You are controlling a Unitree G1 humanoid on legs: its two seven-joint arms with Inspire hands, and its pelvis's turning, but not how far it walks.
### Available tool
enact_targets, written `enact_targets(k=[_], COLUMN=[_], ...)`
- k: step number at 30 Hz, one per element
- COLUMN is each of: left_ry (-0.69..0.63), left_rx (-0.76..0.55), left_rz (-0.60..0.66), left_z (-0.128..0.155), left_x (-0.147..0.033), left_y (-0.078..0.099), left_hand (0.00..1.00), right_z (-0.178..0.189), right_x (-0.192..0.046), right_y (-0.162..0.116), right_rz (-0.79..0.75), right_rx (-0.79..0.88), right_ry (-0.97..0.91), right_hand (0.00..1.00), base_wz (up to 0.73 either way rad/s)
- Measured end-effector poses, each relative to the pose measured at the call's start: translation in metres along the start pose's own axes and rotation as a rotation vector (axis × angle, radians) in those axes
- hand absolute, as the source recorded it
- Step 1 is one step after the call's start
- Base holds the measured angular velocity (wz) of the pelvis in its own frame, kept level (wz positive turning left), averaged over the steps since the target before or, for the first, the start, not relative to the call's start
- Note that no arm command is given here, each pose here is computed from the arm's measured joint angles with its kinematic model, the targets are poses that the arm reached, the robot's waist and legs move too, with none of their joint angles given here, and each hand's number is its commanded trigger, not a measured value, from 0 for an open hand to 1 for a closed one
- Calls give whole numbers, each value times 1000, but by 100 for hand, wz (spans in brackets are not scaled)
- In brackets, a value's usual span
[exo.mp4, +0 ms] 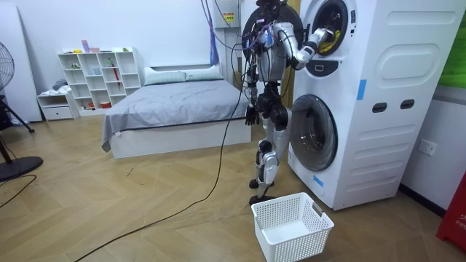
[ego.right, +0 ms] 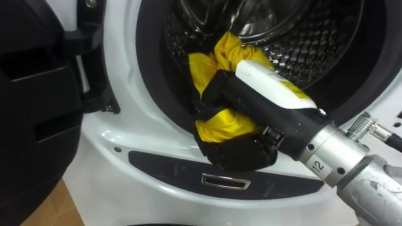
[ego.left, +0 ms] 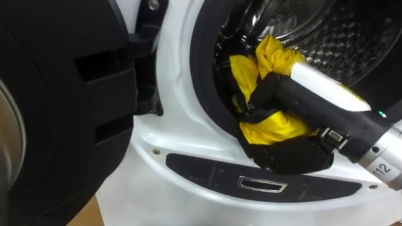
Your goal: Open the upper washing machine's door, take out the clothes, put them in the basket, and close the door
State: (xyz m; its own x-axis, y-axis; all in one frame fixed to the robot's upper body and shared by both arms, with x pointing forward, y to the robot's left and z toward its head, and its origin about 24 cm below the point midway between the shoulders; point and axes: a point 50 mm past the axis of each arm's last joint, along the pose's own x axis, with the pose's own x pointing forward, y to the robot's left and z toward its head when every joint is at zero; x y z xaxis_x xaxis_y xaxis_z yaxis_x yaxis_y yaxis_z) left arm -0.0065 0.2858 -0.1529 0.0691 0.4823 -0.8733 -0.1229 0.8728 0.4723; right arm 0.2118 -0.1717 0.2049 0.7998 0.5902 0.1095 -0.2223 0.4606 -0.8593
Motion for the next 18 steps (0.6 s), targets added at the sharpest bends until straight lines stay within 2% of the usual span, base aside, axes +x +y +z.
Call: enact_targets(k=[4,18], left_ry=[0,26], left_rx=[0,-6], left_rz=[-6,14], left_z=[0,-10], left_x=[0,-1], left_y=[0,1], left_hand=[0,0], right_z=[-5,-18], right_x=[-7,-29], right_y=[-9,-7], right_rz=[-49,-184], right_rx=[-7,102], right_ry=[33,87], right_hand=[100,100], base_wz=[-8,-6])
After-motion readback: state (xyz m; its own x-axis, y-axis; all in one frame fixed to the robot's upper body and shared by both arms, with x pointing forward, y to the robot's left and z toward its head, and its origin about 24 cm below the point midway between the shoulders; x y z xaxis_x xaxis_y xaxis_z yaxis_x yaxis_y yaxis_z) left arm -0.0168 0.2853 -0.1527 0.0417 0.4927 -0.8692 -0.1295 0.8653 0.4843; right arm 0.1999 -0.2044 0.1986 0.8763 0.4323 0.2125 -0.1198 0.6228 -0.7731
